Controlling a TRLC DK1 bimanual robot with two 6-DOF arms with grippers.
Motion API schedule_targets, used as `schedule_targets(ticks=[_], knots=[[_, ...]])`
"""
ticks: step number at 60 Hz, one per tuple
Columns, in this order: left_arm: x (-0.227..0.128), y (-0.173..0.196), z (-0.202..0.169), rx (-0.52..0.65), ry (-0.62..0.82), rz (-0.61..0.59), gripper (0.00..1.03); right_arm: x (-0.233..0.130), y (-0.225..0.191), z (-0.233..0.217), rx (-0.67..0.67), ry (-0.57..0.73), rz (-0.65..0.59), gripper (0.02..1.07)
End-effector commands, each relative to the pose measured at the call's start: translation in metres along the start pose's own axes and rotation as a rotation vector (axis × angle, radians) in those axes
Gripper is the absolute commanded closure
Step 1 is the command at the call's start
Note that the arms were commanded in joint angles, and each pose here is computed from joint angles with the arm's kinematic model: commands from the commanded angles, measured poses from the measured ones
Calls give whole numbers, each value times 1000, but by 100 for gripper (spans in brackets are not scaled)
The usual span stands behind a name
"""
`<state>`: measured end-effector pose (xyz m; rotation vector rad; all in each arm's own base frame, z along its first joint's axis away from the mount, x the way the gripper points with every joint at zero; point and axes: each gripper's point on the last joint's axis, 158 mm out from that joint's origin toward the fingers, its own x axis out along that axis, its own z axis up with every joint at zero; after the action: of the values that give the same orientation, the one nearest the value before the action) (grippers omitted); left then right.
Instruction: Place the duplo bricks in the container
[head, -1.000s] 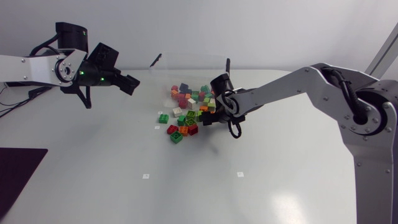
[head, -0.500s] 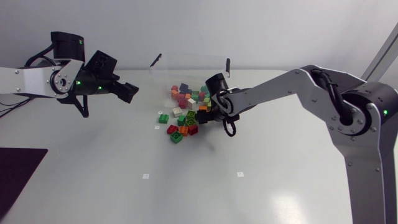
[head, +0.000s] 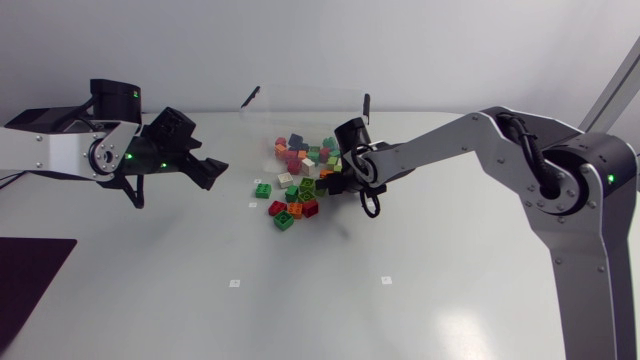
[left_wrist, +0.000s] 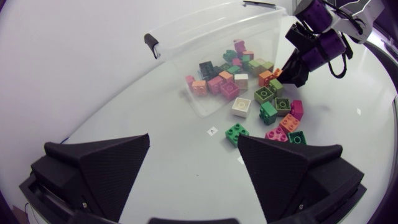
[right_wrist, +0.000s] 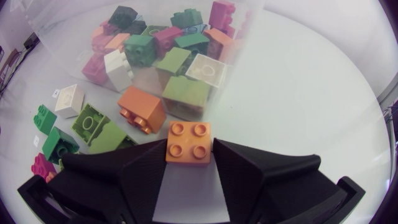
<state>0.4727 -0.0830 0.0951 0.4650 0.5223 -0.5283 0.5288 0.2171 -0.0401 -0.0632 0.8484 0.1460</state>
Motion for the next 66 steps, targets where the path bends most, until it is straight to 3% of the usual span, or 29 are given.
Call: schedule_targets(ticks=[1,14,30,57,66], knots=[[15,-9,-25,4,47,-43,5,7,-13,-28,-23,56,-19,67],[57,-40,-51,-40,121,-136,5,-21,-20,-25,-36,20,-5,71],[88,-54,-39,-174,157,-166,5,-64,-35,-13,-8,-20,-3,71],[113,-78,-55,-282,268,-87,5,-122,-45,23,41,-116,13,71],[117,-78,-64,-324,291,-58,10,-140,-45,39,51,-155,20,71]])
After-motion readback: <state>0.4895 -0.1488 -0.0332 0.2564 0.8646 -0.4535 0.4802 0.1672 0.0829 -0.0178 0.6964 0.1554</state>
